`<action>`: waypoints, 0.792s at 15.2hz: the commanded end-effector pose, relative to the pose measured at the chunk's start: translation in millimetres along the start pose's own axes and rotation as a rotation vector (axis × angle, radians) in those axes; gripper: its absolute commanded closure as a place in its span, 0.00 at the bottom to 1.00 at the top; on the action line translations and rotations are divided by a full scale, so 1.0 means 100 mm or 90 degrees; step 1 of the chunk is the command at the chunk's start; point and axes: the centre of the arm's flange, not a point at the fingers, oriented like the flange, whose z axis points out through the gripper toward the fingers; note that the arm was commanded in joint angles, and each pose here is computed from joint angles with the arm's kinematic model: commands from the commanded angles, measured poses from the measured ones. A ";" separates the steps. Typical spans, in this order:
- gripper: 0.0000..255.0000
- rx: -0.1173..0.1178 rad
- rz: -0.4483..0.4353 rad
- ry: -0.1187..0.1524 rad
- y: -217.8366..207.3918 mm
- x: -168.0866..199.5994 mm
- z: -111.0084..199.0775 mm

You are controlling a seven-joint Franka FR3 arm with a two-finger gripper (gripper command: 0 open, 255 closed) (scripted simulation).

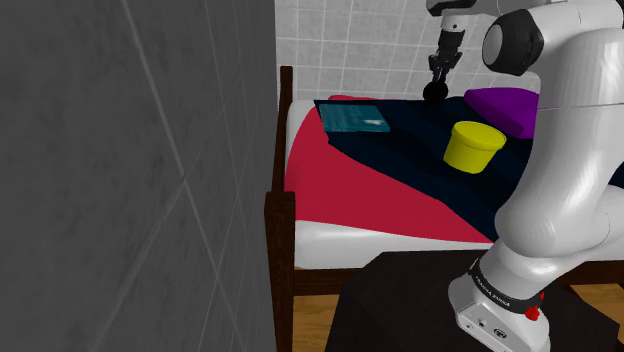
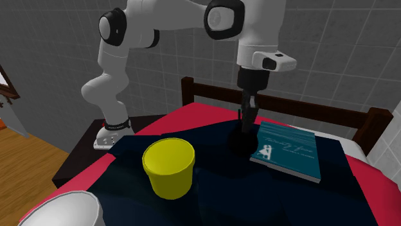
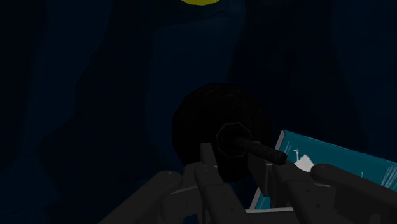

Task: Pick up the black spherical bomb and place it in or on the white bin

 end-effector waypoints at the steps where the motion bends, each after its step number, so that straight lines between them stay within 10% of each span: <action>1: 1.00 0.000 0.000 0.000 0.01 -0.01 -0.11; 12: 1.00 0.000 0.000 0.000 0.13 -0.12 -0.61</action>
